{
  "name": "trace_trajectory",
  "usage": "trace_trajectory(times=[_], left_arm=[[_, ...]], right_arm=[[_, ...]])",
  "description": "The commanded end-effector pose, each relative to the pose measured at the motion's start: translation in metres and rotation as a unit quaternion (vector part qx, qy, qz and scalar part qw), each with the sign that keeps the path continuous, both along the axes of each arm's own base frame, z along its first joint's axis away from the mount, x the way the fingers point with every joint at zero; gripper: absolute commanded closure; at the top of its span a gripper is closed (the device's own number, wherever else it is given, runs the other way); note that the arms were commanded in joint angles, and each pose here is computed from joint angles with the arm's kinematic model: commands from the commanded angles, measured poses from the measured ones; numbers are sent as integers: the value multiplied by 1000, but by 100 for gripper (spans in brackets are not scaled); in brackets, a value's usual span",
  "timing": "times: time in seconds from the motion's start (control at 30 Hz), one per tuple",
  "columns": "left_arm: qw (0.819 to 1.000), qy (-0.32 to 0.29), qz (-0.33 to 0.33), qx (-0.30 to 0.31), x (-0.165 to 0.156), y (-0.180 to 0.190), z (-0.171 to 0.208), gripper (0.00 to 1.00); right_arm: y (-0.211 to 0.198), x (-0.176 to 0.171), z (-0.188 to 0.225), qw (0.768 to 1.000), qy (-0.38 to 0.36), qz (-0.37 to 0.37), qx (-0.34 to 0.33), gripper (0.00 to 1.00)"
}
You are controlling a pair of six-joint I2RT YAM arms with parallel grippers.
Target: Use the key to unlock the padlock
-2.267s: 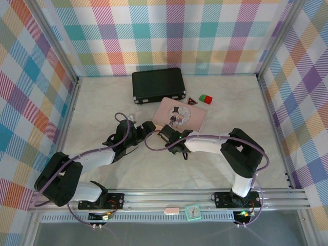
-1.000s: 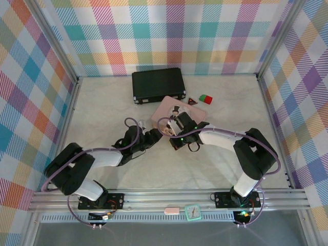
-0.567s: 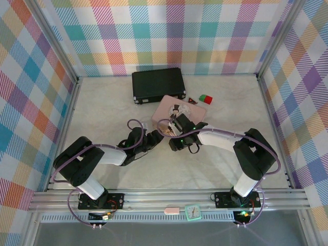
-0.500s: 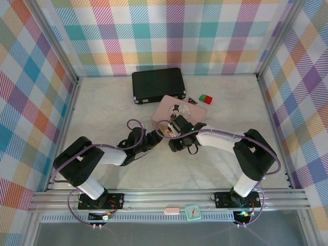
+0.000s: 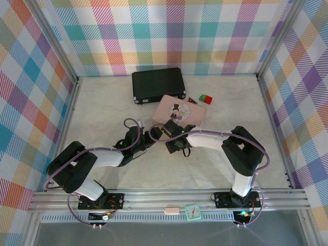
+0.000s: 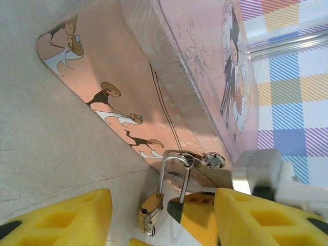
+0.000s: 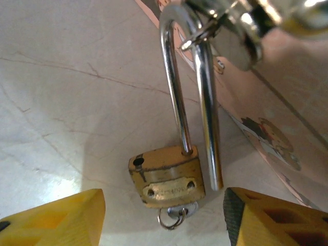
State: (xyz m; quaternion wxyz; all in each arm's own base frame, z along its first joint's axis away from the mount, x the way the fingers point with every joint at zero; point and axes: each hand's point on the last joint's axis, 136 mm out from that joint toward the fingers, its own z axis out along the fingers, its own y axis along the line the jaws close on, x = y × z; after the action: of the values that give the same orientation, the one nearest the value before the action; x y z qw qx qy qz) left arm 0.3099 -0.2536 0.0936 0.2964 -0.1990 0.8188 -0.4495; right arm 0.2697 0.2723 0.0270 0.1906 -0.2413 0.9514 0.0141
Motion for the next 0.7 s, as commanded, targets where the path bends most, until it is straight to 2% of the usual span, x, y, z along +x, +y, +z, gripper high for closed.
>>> trace_trajectory(times=[0.0, 0.1, 0.23, 0.47, 0.57, 0.67], left_arm=[[1000, -6, 6, 8, -1, 7, 3, 45], [1000, -7, 8, 9, -1, 8, 4, 45], [1000, -6, 9, 6, -3, 9, 5, 45], [1000, 13, 7, -11, -4, 5, 1, 47], [999, 37, 8, -28, -5, -2, -6, 50], [998, 35, 7, -47, -2, -10, -6, 53]], right_arm=[[11, 11, 0, 1000, -19, 5, 14, 37], [19, 9, -8, 999, -11, 24, 29, 40], [17, 9, -18, 999, -15, 41, 17, 46], [17, 10, -4, 994, -46, 102, 9, 72], [19, 10, 6, 989, -57, 134, 13, 74], [20, 10, 11, 988, -52, 146, 22, 76]])
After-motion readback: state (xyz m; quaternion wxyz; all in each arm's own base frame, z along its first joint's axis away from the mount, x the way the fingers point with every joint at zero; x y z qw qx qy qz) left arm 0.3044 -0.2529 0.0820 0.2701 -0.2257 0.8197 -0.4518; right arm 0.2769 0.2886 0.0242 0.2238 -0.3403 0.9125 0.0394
